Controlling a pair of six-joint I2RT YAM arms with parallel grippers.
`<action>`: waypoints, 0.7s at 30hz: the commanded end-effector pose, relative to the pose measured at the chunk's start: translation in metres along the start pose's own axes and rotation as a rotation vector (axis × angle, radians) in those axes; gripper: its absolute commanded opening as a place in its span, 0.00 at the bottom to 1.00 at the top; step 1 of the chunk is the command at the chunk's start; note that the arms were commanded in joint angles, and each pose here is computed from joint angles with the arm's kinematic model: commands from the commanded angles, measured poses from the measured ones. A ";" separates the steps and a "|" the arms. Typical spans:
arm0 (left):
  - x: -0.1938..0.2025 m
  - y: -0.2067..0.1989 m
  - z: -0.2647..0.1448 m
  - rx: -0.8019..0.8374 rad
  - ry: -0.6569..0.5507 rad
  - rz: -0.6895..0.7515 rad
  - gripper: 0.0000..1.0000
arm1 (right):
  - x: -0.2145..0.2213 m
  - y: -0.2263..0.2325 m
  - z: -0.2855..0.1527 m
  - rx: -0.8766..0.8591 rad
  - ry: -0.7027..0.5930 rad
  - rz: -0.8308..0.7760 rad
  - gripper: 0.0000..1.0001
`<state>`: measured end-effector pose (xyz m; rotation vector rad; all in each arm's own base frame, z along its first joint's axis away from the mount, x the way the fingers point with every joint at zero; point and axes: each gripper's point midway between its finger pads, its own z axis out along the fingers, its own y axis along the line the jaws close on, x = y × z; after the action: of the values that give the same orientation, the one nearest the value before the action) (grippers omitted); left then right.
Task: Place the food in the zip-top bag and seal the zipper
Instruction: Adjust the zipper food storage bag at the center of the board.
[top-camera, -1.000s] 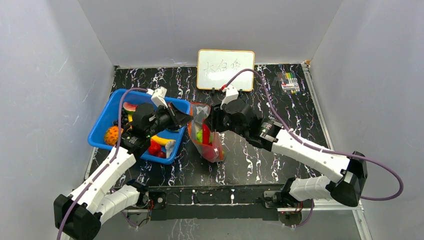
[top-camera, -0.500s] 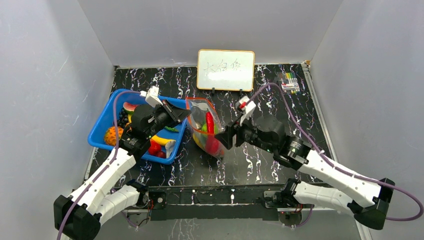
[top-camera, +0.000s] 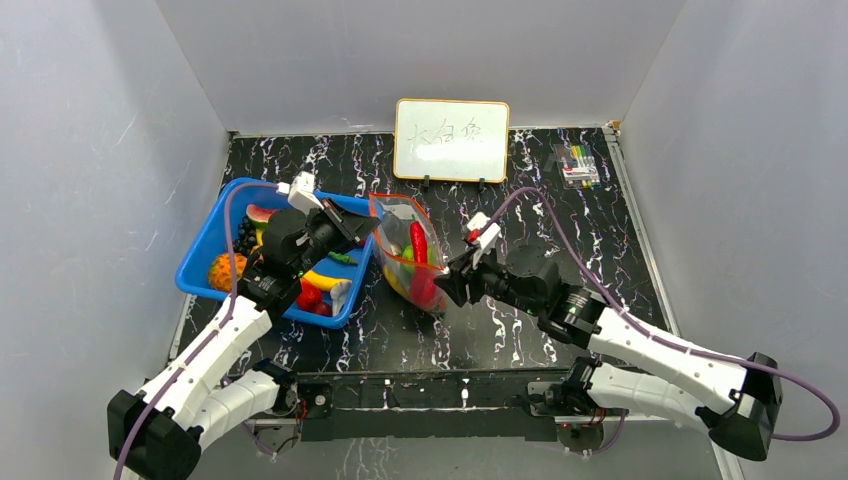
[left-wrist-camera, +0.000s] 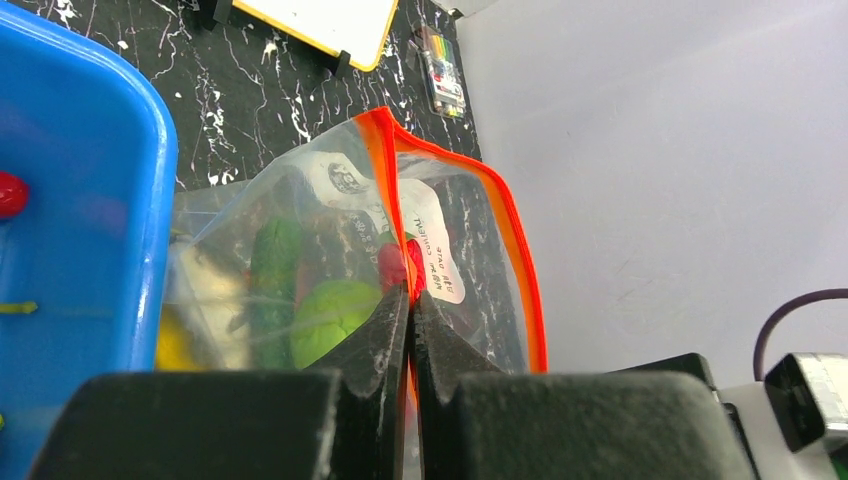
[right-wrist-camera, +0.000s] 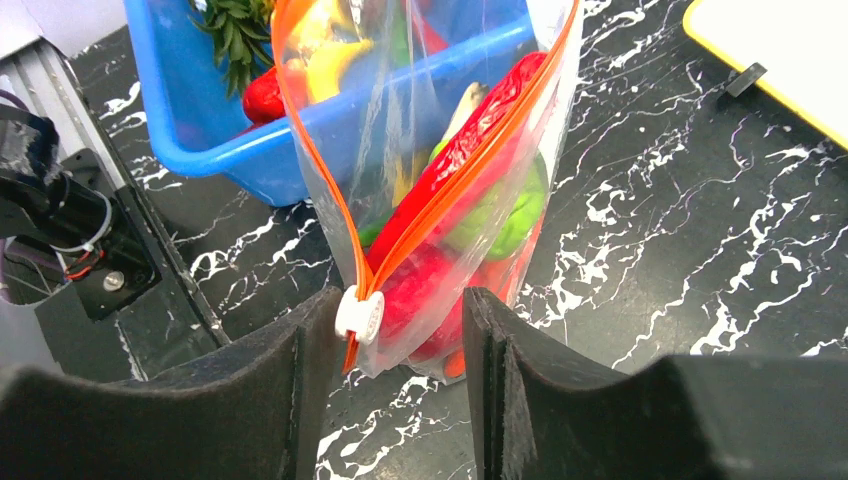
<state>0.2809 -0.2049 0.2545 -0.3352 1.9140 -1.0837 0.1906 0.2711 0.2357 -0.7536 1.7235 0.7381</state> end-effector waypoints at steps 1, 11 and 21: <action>-0.016 -0.017 -0.005 0.054 -0.066 0.002 0.00 | -0.016 0.002 0.012 -0.005 -0.090 -0.014 0.44; -0.018 -0.015 -0.006 0.042 -0.075 0.023 0.00 | -0.015 -0.008 0.010 0.056 -0.108 0.010 0.06; -0.023 -0.084 -0.036 0.395 -0.063 0.602 0.38 | -0.038 0.001 -0.016 -0.005 -0.136 -0.117 0.00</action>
<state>0.2729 -0.2063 0.2818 -0.0499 1.8004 -1.0275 0.1957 0.2611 0.2377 -0.7246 1.6603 0.6832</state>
